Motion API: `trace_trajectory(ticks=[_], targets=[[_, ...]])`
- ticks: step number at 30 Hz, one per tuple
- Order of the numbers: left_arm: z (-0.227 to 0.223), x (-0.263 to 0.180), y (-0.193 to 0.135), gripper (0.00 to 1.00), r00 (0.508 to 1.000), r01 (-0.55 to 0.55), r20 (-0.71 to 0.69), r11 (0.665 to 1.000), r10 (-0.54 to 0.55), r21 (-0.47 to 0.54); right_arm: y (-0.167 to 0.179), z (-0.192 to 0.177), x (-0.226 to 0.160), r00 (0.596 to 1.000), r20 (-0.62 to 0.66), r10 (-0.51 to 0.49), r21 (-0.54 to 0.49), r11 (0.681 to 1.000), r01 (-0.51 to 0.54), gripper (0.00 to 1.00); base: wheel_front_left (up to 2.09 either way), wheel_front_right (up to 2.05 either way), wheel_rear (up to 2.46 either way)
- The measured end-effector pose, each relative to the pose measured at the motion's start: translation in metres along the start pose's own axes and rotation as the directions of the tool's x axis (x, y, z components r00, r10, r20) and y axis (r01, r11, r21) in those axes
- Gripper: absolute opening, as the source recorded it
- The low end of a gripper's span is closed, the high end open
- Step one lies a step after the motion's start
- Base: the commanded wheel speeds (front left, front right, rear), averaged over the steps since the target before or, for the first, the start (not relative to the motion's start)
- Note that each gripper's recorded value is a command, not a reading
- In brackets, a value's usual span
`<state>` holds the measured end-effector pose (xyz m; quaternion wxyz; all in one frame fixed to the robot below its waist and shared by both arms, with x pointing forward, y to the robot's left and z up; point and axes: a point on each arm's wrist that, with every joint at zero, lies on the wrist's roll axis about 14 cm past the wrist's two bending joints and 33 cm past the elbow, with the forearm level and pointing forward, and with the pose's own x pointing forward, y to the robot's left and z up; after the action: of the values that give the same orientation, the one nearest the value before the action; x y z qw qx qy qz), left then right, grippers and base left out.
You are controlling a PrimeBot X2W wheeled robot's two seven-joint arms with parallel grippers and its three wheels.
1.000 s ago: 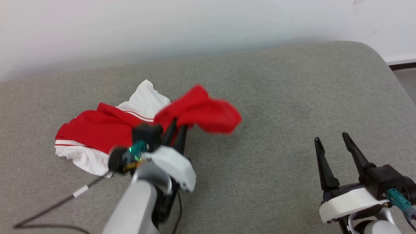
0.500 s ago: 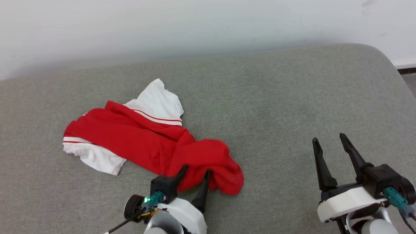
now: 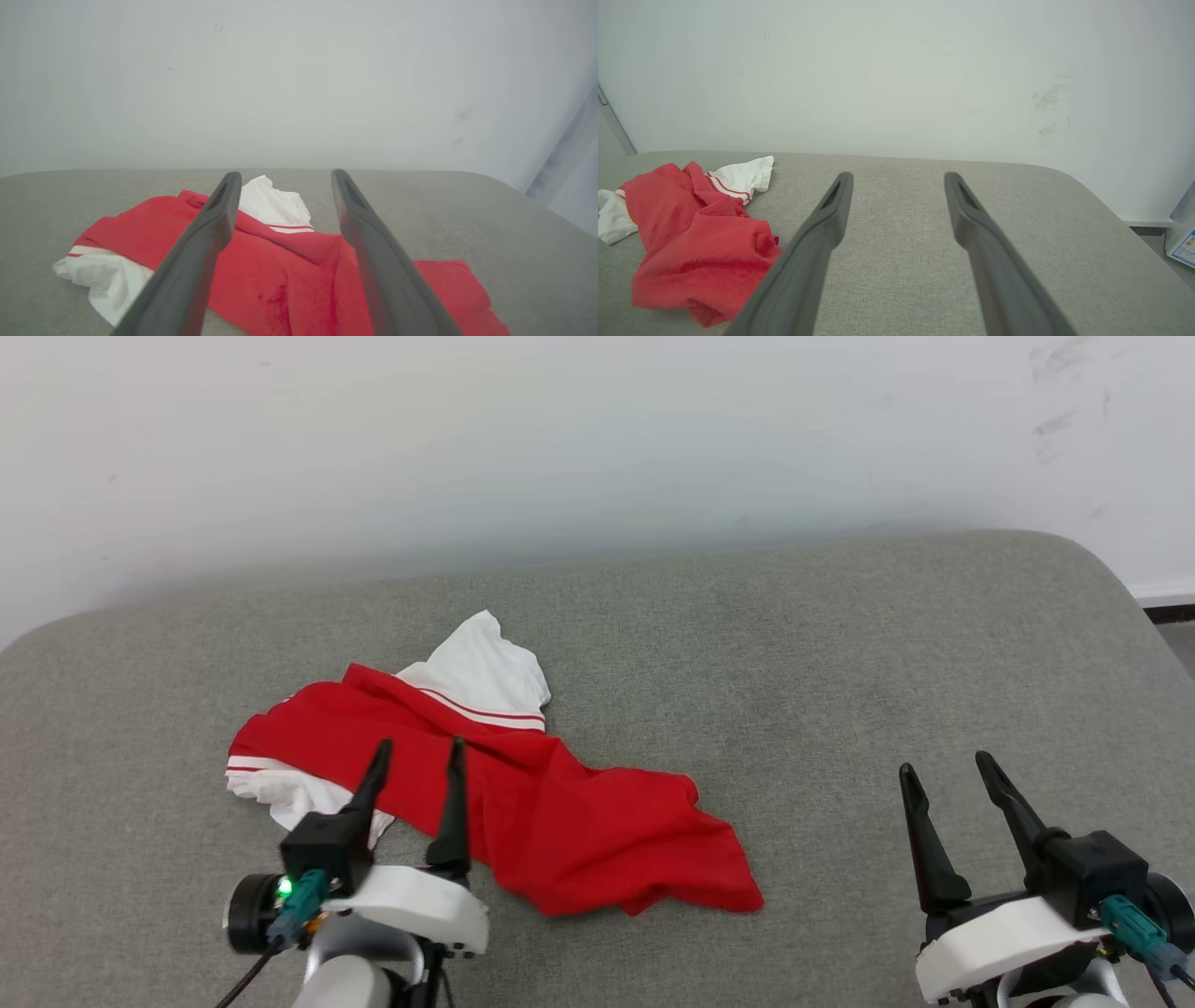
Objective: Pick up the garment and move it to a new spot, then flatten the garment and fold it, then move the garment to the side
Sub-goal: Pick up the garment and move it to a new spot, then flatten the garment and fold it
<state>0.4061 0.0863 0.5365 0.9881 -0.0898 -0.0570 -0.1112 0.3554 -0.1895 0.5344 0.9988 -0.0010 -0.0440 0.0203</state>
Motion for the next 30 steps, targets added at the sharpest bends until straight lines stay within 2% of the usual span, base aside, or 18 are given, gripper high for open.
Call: trace_trajectory(ticks=[5, 8, 15, 20, 23, 24, 25, 28, 30], targets=[[0.002, -0.016, 0.053, 1.00, 0.989, -0.150, 0.003, 0.988, 0.150, 0.049, 0.003, 0.000, -0.003, 1.000, -0.006, 0.008, 0.003, 1.000, -0.008, 1.00, 0.00, 0.00, 0.00], [0.005, -0.026, 0.075, 1.00, 0.979, -0.205, 0.011, 0.977, 0.205, 0.064, 0.004, -0.002, -0.006, 1.000, -0.012, 0.010, 0.011, 1.000, -0.010, 1.00, 0.00, 0.00, 0.00], [0.017, -0.029, 0.076, 1.00, 0.976, -0.214, 0.049, 0.975, 0.211, 0.055, 0.005, -0.011, -0.007, 0.999, -0.051, 0.011, 0.047, 0.999, -0.008, 1.00, 0.00, 0.00, 0.00], [0.016, -0.030, 0.074, 1.00, 0.976, -0.212, 0.049, 0.976, 0.210, 0.045, -0.002, -0.040, -0.009, 0.985, -0.174, -0.008, 0.121, 0.992, 0.030, 1.00, 0.00, 0.00, 0.00], [0.015, -0.029, 0.073, 1.00, 0.977, -0.207, 0.050, 0.977, 0.205, 0.044, -0.003, -0.051, 0.003, 0.970, -0.243, 0.001, 0.153, 0.987, 0.037, 1.00, 0.00, 0.00, 0.00], [0.016, -0.027, 0.073, 1.00, 0.977, -0.208, 0.054, 0.977, 0.205, 0.041, -0.002, -0.052, 0.010, 0.967, -0.256, 0.010, 0.154, 0.988, 0.031, 1.00, 0.00, 0.00, 0.00], [0.017, -0.020, 0.072, 1.00, 0.977, -0.206, 0.062, 0.978, 0.204, 0.035, 0.007, -0.055, 0.035, 0.952, -0.299, 0.068, 0.172, 0.985, -0.017, 1.00, 0.00, 0.00, 0.00], [0.015, -0.013, 0.075, 1.00, 0.976, -0.211, 0.062, 0.977, 0.209, 0.032, 0.028, -0.059, 0.060, 0.920, -0.356, 0.162, 0.178, 0.979, -0.103, 1.00, 0.00, 0.00, 0.00], [0.014, -0.008, 0.077, 1.00, 0.974, -0.218, 0.063, 0.976, 0.216, 0.029, 0.045, -0.065, 0.075, 0.885, -0.401, 0.235, 0.185, 0.967, -0.173, 1.00, 0.00, 0.00, 0.00]])
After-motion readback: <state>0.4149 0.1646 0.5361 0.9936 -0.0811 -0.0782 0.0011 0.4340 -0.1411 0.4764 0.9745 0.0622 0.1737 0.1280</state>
